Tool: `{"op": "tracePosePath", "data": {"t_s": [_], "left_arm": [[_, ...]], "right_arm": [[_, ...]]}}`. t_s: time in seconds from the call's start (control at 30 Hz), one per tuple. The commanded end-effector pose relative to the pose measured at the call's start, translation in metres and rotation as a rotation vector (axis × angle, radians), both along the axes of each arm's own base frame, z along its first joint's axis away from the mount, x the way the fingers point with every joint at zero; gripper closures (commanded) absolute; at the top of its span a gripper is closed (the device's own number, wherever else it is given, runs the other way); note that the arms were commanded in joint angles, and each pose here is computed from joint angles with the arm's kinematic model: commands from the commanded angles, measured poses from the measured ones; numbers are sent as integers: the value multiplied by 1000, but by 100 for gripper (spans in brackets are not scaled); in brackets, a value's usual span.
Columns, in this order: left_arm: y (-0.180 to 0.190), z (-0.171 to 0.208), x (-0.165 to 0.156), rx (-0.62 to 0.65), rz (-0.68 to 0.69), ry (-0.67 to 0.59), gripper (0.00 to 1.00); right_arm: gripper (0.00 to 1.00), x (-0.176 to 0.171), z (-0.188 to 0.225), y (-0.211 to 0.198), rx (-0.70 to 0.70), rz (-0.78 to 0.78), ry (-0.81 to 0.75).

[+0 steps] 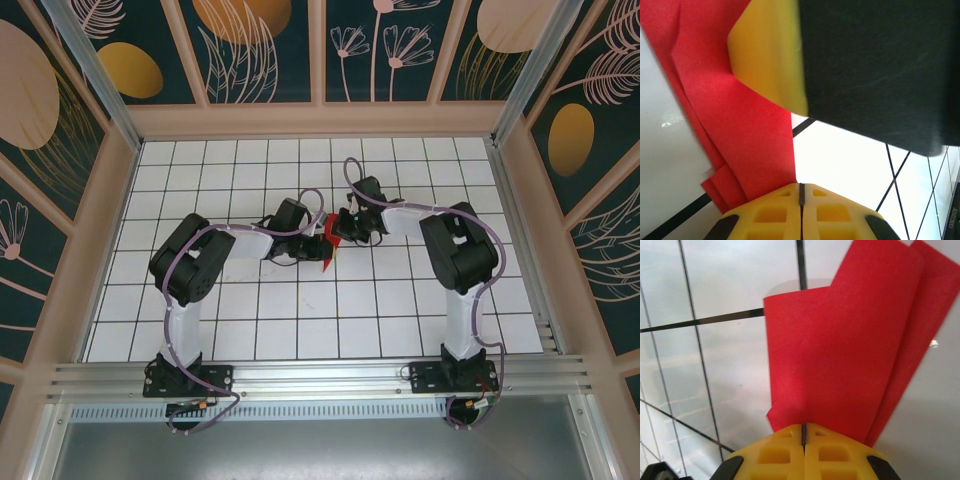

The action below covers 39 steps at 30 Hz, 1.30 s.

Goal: Fold a paper plane with a square sheet of paper (fold left side to right side)
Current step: Fold the wing for the fifth time at the center of the table.

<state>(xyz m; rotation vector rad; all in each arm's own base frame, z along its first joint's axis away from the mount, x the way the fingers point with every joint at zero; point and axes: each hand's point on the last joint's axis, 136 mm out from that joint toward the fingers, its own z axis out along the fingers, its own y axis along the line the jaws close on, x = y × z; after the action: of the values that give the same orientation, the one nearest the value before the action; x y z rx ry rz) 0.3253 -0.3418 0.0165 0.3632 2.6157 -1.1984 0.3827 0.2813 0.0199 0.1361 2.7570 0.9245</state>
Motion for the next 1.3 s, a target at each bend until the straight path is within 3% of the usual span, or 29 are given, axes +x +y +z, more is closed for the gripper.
{"op": "tracePosePath", "data": {"t_s": [0.0,1.27], "left_arm": [[24,-56,-29,161,6,134,93],[25,-59,-34,161,0,141,96]], "right_arm": [[97,4,-17,-12,-75,-12,12],[96,104,-10,-85,-123,-139,-126]]}}
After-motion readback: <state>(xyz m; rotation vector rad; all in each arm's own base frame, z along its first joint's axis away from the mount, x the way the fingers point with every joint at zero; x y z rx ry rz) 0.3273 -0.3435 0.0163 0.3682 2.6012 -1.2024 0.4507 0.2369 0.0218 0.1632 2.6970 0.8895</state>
